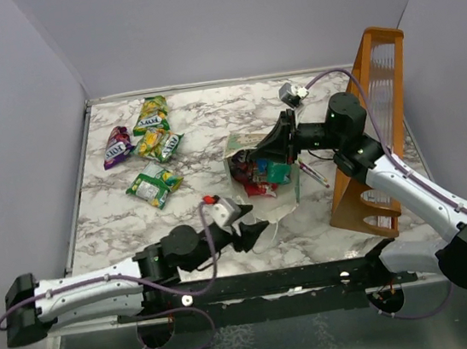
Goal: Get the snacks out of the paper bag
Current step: Take out the snack from the paper bag.
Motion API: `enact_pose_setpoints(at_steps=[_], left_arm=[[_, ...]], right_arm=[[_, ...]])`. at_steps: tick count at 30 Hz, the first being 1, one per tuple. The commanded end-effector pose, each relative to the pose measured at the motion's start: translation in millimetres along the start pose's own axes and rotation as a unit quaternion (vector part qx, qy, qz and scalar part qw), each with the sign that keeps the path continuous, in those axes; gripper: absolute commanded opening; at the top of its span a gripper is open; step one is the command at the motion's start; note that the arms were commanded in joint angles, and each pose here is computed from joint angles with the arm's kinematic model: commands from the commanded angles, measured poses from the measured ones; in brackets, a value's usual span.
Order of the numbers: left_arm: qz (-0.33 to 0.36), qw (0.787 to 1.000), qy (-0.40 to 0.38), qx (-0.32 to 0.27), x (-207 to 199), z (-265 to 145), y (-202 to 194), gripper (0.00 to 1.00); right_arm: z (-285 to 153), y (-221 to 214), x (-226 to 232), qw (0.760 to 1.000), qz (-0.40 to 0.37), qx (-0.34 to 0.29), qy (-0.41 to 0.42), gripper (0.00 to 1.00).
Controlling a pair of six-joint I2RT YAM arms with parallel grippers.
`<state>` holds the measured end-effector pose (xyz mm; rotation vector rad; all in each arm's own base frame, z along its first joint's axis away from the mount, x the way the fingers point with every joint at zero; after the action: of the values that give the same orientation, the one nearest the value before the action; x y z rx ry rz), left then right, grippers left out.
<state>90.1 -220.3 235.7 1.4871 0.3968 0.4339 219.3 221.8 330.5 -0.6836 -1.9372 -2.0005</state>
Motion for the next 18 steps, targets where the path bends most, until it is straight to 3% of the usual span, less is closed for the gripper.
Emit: enact_pose_setpoints(at_steps=[1, 3, 7, 18], left_arm=[[0.146, 0.98, 0.09, 0.104, -7, 24, -6, 0.56], [0.18, 0.966, 0.103, 0.152, -8, 39, -17, 0.56], [0.211, 0.956, 0.106, 0.174, -8, 58, -30, 0.55], [0.191, 0.945, 0.118, 0.239, 27, 94, -61, 0.44]], right_arm=[[3, 7, 1, 1.0, 0.0, -0.009, -0.011, 0.01], [2, 9, 3, 1.0, -0.002, -0.01, -0.012, 0.01], [0, 12, 8, 1.0, -0.006, -0.015, -0.009, 0.01], [-4, 13, 17, 1.0, -0.018, -0.008, 0.006, 0.01]])
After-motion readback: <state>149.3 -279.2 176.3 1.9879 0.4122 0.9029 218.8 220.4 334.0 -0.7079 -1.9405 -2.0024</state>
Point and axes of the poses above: each gripper's point midway between its finger pads, its own z axis out along the fingers, its own x axis along the line the jaws close on, y = z × x, the point moved 8 cm from there along -z, back along the fingers, and after that the axes turned 13 degrees about z, right-handed, at the moved point
